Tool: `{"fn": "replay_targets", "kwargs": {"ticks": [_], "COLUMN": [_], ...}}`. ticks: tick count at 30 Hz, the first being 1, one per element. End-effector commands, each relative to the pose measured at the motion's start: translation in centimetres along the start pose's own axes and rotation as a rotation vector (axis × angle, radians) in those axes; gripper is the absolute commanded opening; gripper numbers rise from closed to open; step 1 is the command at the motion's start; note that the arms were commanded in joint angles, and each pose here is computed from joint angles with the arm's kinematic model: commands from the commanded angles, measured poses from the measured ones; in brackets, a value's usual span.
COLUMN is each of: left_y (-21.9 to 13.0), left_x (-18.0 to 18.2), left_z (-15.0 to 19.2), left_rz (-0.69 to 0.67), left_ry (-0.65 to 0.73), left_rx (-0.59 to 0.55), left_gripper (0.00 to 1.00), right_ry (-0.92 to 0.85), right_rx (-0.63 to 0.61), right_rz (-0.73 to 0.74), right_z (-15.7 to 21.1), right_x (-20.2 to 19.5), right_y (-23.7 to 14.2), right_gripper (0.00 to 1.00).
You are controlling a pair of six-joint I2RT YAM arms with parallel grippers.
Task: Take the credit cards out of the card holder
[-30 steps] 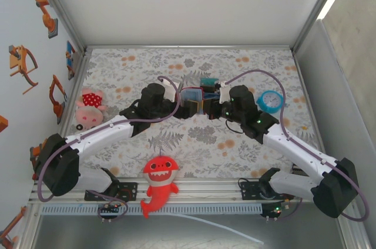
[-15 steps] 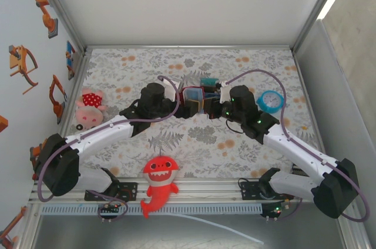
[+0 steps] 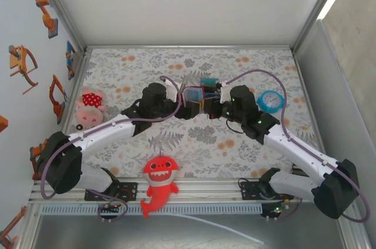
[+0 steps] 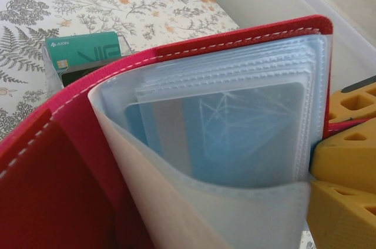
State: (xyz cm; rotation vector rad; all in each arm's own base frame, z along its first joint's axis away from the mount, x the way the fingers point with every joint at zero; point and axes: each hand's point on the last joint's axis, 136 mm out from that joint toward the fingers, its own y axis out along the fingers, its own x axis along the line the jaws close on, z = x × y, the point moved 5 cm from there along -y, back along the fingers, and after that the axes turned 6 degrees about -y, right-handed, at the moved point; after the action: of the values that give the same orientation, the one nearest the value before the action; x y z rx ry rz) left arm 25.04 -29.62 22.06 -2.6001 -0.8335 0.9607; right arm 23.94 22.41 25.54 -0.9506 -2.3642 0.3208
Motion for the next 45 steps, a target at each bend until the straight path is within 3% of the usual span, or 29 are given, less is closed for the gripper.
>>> {"fn": "replay_targets", "kwargs": {"ticks": [1,15,27,45], "left_y": [0.3,0.0,-1.2,0.7], "left_x": [-0.9,0.0,-1.0,-0.9], "left_z": [-0.8,-0.5,-0.8,-0.6], "left_rz": [0.031,-0.061,-0.014,0.019], "left_ry": [0.014,0.039,0.029,0.022], "left_rx": [-0.003,0.001,-0.021,0.005], "left_gripper": [0.97,0.97,0.98,0.97], "right_ry": [-0.026,-0.030,-0.026,-0.005], "right_rx": [-0.084,-0.087,-0.096,-0.091], "right_rz": [-0.048,-0.002,-0.009,-0.039], "right_z": [-2.6,-2.4,-2.5,-2.3], "right_x": [1.7,1.2,1.3,1.6], "right_y": [-1.1,-1.4,-1.4,-1.1], "right_gripper": [0.00,0.00,0.00,0.00]}}
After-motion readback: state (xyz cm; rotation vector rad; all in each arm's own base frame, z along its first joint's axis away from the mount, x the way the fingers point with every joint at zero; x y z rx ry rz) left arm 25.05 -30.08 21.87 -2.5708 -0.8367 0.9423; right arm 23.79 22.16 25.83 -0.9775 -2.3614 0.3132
